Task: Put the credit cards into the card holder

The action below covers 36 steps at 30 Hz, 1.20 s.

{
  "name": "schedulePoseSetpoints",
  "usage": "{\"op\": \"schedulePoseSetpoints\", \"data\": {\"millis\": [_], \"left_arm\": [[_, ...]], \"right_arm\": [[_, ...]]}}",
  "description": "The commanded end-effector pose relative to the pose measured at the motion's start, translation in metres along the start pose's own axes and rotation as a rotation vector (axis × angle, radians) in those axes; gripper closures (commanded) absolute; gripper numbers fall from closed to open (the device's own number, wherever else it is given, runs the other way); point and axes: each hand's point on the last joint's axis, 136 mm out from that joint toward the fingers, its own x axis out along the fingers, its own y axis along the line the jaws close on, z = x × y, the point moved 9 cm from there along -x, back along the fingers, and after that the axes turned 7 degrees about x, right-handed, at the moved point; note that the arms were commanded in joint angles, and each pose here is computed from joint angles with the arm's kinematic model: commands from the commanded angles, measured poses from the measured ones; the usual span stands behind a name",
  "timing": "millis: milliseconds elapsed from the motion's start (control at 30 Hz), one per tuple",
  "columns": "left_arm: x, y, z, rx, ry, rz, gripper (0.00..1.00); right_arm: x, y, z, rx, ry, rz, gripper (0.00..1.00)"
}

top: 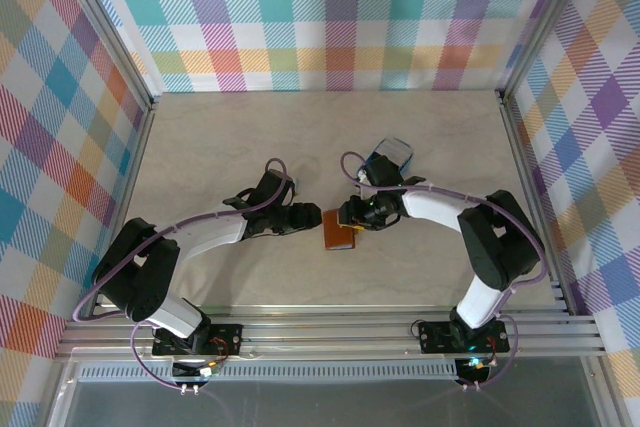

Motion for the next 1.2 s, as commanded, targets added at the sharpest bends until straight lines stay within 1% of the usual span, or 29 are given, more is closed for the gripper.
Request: {"op": "schedulePoseSetpoints", "data": {"millis": [0, 100, 300, 433, 600, 767, 900, 1033, 1167], "left_arm": [[-0.004, 0.000, 0.001, 0.002, -0.006, 0.037, 0.42], [-0.009, 0.002, 0.001, -0.012, -0.020, 0.057, 0.42], [-0.021, 0.008, 0.002, -0.052, -0.057, 0.043, 0.43], [-0.028, 0.016, -0.001, -0.098, -0.067, 0.024, 0.43], [-0.036, 0.027, -0.007, -0.117, -0.070, 0.041, 0.43], [-0.045, 0.033, -0.011, -0.125, -0.092, 0.048, 0.43], [-0.048, 0.034, -0.013, -0.116, -0.090, 0.054, 0.43], [-0.049, 0.032, -0.012, -0.105, -0.083, 0.050, 0.43], [-0.049, 0.027, -0.008, -0.078, -0.068, 0.026, 0.43]], "right_arm": [[-0.011, 0.018, -0.006, -0.048, -0.006, 0.109, 0.67], [-0.011, 0.030, -0.009, -0.077, 0.007, 0.163, 0.67], [0.005, 0.055, -0.016, -0.120, 0.058, 0.217, 0.67], [0.020, 0.072, -0.019, -0.138, 0.078, 0.212, 0.66], [0.034, 0.085, -0.021, -0.139, 0.091, 0.185, 0.66], [0.040, 0.081, -0.023, -0.109, 0.082, 0.132, 0.75], [0.037, 0.078, -0.022, -0.103, 0.058, 0.092, 0.83], [0.028, 0.075, -0.022, -0.112, 0.012, 0.034, 0.99], [0.007, 0.068, -0.021, -0.116, -0.062, -0.114, 1.00]]}}
